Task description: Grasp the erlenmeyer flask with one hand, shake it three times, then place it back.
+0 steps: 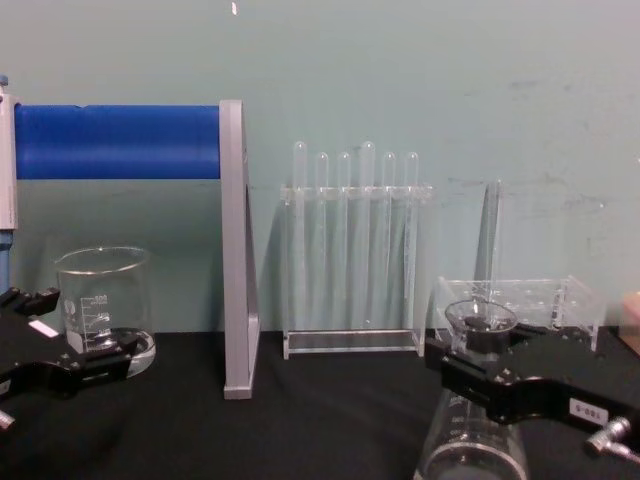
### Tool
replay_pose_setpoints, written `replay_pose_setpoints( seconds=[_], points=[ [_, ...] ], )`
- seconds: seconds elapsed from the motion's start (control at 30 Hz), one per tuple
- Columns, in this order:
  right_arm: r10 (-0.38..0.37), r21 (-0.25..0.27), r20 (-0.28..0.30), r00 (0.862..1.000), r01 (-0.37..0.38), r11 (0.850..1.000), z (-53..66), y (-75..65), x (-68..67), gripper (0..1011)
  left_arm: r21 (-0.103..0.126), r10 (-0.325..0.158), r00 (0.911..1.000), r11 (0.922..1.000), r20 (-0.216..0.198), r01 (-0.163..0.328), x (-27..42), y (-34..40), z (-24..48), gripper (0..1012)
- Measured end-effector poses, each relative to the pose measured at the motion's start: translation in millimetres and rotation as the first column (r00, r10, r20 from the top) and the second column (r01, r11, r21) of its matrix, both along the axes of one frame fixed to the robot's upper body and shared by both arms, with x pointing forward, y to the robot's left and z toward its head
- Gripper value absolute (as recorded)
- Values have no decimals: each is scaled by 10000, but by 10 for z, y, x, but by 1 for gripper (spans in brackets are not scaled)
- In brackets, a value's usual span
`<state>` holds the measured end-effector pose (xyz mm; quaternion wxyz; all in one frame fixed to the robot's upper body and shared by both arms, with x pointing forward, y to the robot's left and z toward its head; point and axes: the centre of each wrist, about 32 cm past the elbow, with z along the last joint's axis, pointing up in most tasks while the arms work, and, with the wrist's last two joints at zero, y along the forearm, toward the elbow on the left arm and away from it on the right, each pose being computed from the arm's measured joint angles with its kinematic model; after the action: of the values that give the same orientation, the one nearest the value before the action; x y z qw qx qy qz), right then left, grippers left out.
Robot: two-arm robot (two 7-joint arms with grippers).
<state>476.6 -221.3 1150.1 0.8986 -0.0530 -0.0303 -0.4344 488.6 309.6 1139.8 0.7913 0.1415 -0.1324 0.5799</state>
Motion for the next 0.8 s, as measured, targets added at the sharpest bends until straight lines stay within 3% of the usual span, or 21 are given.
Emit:
replay_pose_setpoints(
  seconds=[0.8],
  points=[
    [-24, -143, -83, 10000, 23, 9999, -24, 6, -20, 453, 1, 0, 10000, 10000, 0, 0, 0, 0, 0, 1001]
  ],
)
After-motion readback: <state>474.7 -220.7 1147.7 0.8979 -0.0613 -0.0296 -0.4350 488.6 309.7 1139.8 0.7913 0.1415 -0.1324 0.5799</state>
